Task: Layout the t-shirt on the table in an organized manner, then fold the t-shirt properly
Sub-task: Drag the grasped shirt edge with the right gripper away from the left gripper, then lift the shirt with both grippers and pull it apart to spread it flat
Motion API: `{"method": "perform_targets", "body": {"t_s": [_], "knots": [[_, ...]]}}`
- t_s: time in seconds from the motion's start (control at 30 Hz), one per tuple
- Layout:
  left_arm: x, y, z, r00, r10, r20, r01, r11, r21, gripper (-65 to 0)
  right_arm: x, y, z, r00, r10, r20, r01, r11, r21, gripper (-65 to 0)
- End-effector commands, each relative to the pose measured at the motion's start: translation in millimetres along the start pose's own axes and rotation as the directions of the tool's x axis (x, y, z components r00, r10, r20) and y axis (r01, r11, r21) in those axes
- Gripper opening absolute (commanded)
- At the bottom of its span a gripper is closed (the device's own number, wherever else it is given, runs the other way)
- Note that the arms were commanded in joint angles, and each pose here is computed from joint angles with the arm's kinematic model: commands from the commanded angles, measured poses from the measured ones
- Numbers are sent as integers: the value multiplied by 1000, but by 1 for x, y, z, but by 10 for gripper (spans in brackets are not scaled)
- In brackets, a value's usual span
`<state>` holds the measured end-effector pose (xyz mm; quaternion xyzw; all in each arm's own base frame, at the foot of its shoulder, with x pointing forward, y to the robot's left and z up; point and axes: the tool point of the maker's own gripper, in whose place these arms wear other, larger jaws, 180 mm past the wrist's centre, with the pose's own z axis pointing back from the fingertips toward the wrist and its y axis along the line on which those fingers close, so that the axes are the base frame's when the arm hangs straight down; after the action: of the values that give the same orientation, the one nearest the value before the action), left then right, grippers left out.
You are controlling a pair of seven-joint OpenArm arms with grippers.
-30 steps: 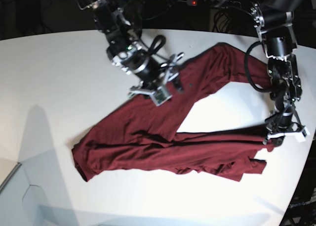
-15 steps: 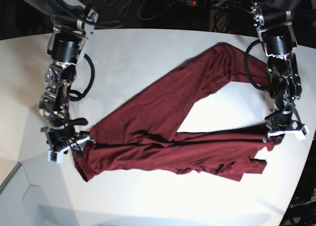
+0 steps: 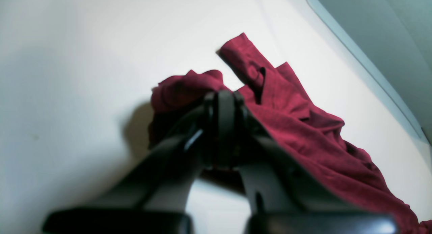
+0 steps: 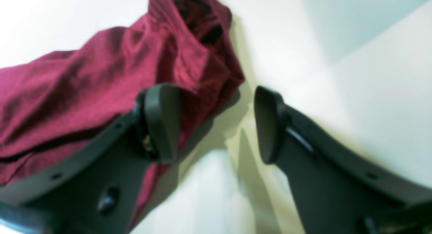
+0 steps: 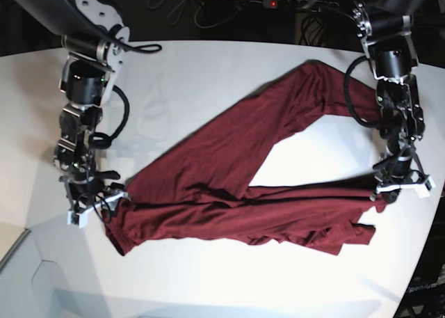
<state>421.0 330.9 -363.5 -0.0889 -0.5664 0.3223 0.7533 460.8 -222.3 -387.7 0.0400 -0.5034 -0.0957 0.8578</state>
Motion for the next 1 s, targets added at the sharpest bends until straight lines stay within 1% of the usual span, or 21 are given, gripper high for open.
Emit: {"method": "perform_targets", "body": {"t_s": [0.0,0.3,0.37,0.43,0.57,0.63,0.83,0.9,0.97], "knots": [[26,-9,-3,998,-6,66,7,1000,-27,-645,33,8,-2,996,-5,90,3,1000,21,-295],[24,-8,-3,998,-5,63,7,1000,-25,-645,31,16,-3,995,-16,97,12,999,34,-301],[24,-8,-3,998,-5,62,7,1000,-24,-645,31,16,-3,995,-14,96,11,999,35,-323],[23,-8,-3,998,-3,61,5,1000,-24,-645,31,16,-3,995,-14,96,11,999,35,-379],[22,-6,-3,998,-2,57,3,1000,-21,-645,31,16,-3,995,-16,97,12,999,34,-581],[22,-6,-3,998,-2,57,3,1000,-21,-645,31,16,-3,995,-16,95,12,999,34,-648],[20,-5,-1,998,-5,56,6,1000,-21,-645,31,10,-1,996,-10,92,8,1000,26,-650],[24,-8,2,998,-9,68,12,999,-30,-646,28,-8,10,995,21,100,-20,1000,-8,-650],[24,-10,7,997,-19,72,22,999,-41,-646,31,-15,26,990,54,127,-51,998,-30,-650]]}}
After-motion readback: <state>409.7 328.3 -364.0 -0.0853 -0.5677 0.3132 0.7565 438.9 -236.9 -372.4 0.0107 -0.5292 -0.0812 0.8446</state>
